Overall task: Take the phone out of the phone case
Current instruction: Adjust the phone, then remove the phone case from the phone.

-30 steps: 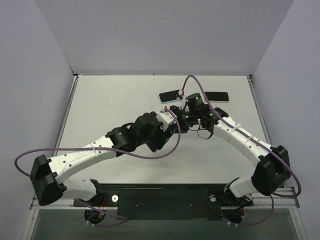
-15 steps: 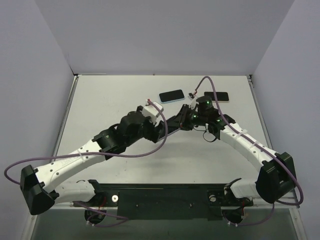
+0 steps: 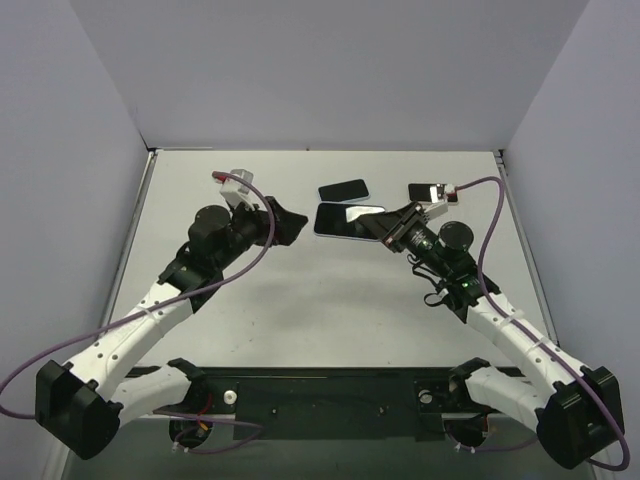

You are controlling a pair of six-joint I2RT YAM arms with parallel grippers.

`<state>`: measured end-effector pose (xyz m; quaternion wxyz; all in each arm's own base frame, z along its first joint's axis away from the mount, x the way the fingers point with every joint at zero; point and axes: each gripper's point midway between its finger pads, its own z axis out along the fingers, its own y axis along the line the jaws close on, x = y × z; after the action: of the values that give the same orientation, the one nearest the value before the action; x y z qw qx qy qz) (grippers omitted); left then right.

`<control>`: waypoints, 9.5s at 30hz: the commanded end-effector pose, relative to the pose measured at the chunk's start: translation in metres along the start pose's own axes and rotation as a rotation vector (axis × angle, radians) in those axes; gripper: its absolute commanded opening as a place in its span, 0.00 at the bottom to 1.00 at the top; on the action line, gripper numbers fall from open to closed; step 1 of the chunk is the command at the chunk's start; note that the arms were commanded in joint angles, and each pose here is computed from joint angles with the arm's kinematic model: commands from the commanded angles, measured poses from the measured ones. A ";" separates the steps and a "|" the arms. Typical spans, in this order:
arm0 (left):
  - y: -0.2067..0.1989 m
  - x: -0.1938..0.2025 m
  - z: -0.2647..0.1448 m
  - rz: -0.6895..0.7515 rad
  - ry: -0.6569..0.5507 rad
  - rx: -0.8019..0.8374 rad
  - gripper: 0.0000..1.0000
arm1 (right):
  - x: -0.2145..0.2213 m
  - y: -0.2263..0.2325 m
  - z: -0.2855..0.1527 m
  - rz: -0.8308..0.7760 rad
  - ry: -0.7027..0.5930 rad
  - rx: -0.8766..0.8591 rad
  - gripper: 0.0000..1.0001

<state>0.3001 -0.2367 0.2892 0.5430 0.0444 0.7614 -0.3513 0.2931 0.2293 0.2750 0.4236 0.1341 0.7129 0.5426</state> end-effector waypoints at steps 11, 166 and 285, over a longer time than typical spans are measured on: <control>-0.078 -0.038 -0.023 -0.507 -0.167 0.633 0.91 | -0.028 0.106 0.002 0.027 -0.214 -0.386 0.00; -0.109 -0.068 -0.061 -1.155 0.383 0.644 0.00 | 0.097 0.091 -0.039 -1.260 0.272 -0.390 0.00; -0.117 -0.081 -0.086 -0.227 0.231 0.732 0.00 | 0.118 0.126 -0.058 -0.487 0.664 -0.409 0.62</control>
<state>0.2238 -0.2512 0.4010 0.3260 0.1447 0.6772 -0.6435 0.1581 0.3030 0.3024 0.3101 -0.2721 0.7477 0.5204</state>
